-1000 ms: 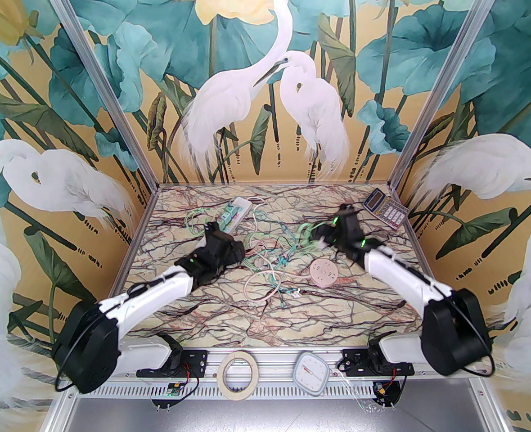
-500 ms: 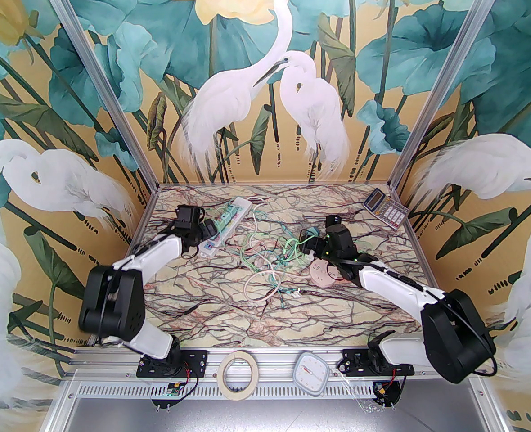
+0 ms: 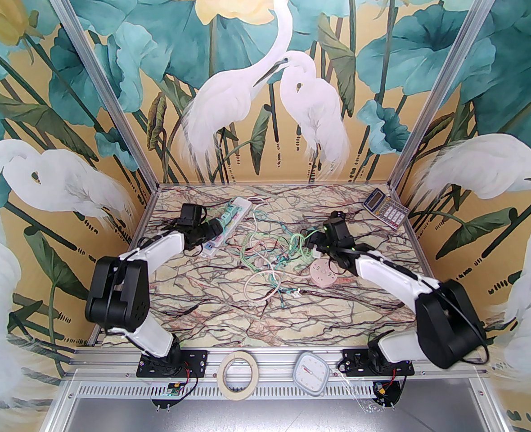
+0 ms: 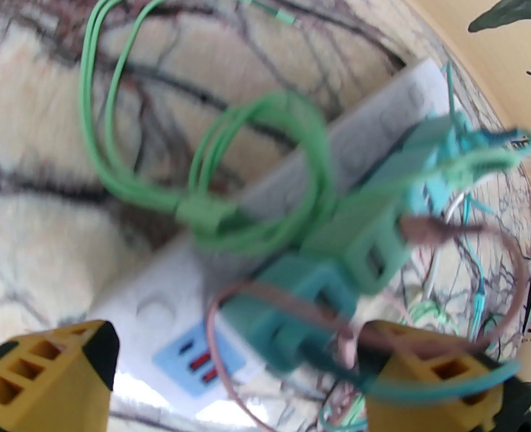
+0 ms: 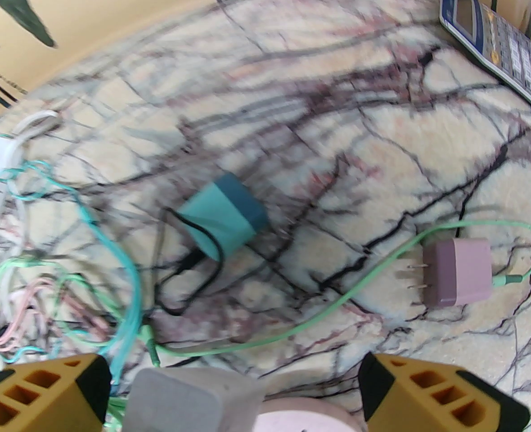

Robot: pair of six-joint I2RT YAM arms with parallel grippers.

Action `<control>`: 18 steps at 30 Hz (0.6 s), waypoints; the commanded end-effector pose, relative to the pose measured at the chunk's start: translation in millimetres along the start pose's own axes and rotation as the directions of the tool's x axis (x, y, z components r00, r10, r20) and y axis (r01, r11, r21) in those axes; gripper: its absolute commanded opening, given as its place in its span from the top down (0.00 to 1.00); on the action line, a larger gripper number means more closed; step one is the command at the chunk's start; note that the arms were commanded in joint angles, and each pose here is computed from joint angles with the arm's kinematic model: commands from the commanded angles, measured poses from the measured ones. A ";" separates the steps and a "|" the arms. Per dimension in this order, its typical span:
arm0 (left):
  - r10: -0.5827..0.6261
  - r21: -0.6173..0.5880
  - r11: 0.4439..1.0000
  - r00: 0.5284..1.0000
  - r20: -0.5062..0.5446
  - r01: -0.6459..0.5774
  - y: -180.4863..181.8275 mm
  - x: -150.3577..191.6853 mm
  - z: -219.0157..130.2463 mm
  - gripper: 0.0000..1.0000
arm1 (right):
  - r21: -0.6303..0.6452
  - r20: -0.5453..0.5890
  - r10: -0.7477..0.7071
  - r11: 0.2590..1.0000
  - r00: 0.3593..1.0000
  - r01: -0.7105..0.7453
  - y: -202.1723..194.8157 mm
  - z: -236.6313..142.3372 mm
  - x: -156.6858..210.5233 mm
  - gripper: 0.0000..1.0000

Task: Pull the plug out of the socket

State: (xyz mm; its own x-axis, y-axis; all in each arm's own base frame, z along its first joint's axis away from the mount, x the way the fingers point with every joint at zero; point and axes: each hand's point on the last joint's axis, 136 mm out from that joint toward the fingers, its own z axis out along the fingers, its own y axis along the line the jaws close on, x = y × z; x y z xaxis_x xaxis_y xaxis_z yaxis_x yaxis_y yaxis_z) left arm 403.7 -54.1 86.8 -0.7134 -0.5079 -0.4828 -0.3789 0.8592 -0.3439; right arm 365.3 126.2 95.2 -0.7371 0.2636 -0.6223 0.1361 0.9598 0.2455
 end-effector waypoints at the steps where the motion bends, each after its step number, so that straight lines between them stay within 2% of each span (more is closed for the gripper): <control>1: 0.028 0.086 0.996 0.999 0.025 -0.030 -23.7 5.7 -28.3 0.06 | 0.002 -0.019 0.022 1.000 1.000 -0.022 3.7 1.0 -1.8 0.01; 9: 0.117 0.215 0.969 0.992 0.052 -0.126 -65.6 37.6 -77.1 0.04 | 0.080 0.042 0.095 0.992 0.995 -0.098 -32.0 -3.2 -17.3 0.01; 13: 0.149 0.294 0.943 0.988 0.046 -0.156 -84.6 62.7 -94.4 0.03 | 0.129 0.050 0.182 0.974 0.982 -0.187 -60.3 -1.3 -40.9 0.01; 16: 0.164 0.332 0.929 0.986 0.036 -0.166 -89.9 81.9 -98.2 0.02 | 0.131 0.024 0.231 0.964 0.973 -0.233 -70.2 8.9 -65.9 0.01; 18: 0.158 0.366 0.918 0.987 0.020 -0.154 -91.4 93.8 -98.0 0.02 | 0.156 -0.016 0.218 0.965 0.976 -0.213 -73.0 23.6 -79.8 0.01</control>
State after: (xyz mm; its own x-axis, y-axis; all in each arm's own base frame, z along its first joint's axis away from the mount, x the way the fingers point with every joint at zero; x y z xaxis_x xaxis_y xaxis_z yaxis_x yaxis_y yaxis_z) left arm 322.7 -164.6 154.7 -0.7447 -0.3458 -0.5708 -0.0353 0.8745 -0.4838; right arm 403.2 37.4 99.2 -0.6954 0.4544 -0.5568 0.3976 0.8886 0.2286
